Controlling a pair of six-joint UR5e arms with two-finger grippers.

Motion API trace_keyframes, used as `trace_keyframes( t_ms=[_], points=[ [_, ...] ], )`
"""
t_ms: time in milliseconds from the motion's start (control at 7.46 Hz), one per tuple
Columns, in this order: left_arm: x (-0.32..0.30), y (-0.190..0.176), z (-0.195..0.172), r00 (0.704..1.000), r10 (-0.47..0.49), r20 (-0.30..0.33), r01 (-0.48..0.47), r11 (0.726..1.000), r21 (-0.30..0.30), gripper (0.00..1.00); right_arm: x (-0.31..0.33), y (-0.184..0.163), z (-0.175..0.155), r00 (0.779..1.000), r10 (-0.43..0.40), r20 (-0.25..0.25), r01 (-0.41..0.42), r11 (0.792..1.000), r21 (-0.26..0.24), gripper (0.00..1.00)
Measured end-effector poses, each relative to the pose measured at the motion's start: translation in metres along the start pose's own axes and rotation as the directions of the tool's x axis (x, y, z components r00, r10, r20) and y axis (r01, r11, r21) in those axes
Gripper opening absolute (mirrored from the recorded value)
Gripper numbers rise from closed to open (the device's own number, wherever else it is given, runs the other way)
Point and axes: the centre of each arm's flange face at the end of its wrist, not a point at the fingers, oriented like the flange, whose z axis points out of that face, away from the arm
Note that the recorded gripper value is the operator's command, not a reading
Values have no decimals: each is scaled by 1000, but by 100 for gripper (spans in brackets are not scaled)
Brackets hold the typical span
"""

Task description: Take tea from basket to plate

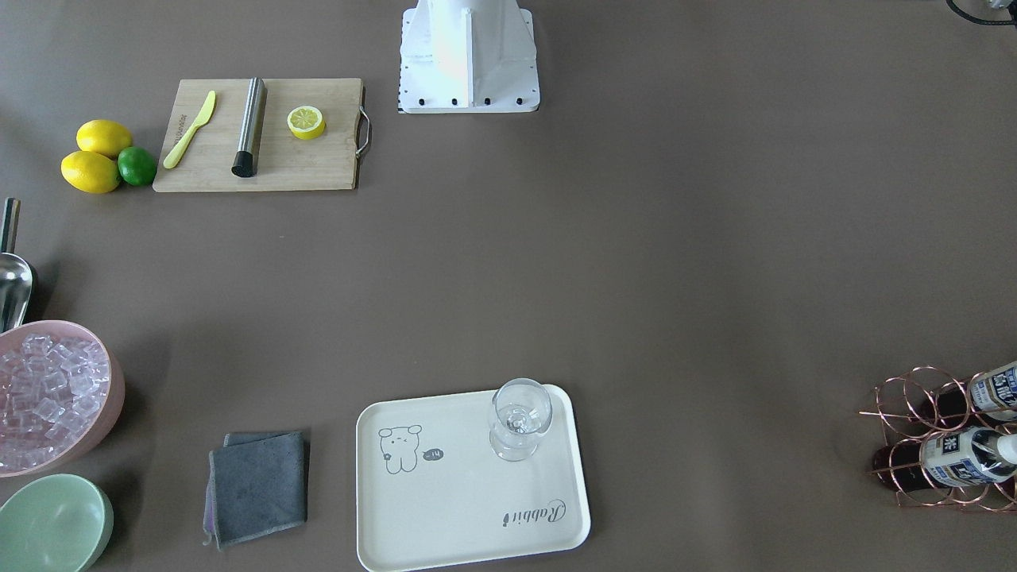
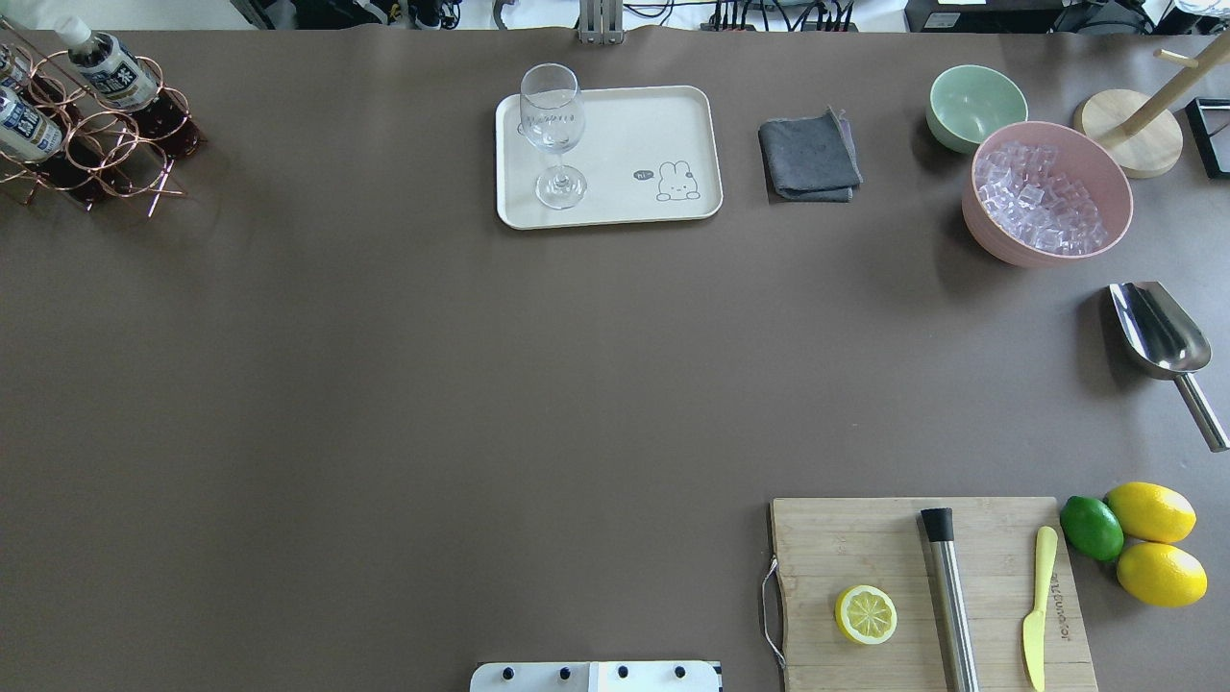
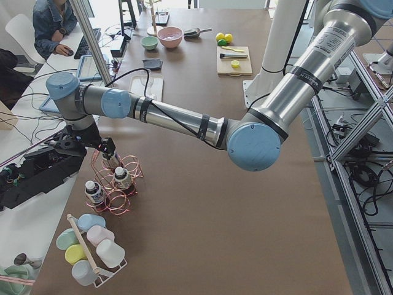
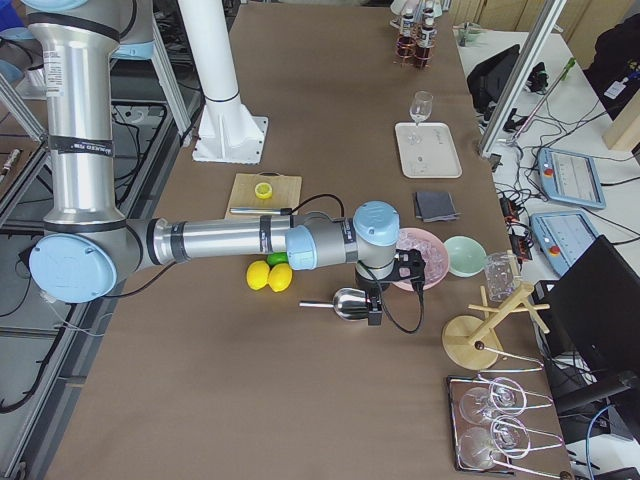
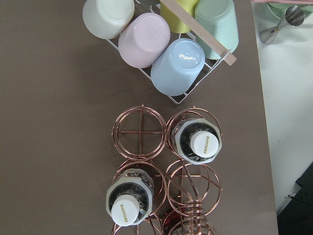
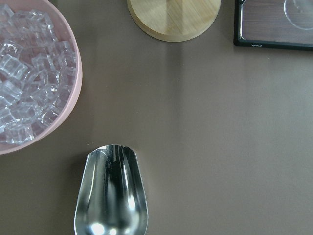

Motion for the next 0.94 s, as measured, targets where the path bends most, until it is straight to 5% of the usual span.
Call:
trace_keyframes(
  t_ms=[268, 536, 938],
  points=[
    [1, 4, 13, 1000, -13, 4, 13, 1000, -2, 93, -1, 0, -1, 1000, -3, 0, 3, 1000, 2, 98],
    [1, 6, 19, 1000, -12, 3, 12, 1000, -3, 77, -2, 0, -1, 1000, -4, 1, 4, 1000, 2, 98],
    [3, 7, 25, 1000, -18, -5, 18, 1000, -3, 66, -2, -1, 0, 1000, -6, -2, 6, 1000, 0, 97]
  ],
)
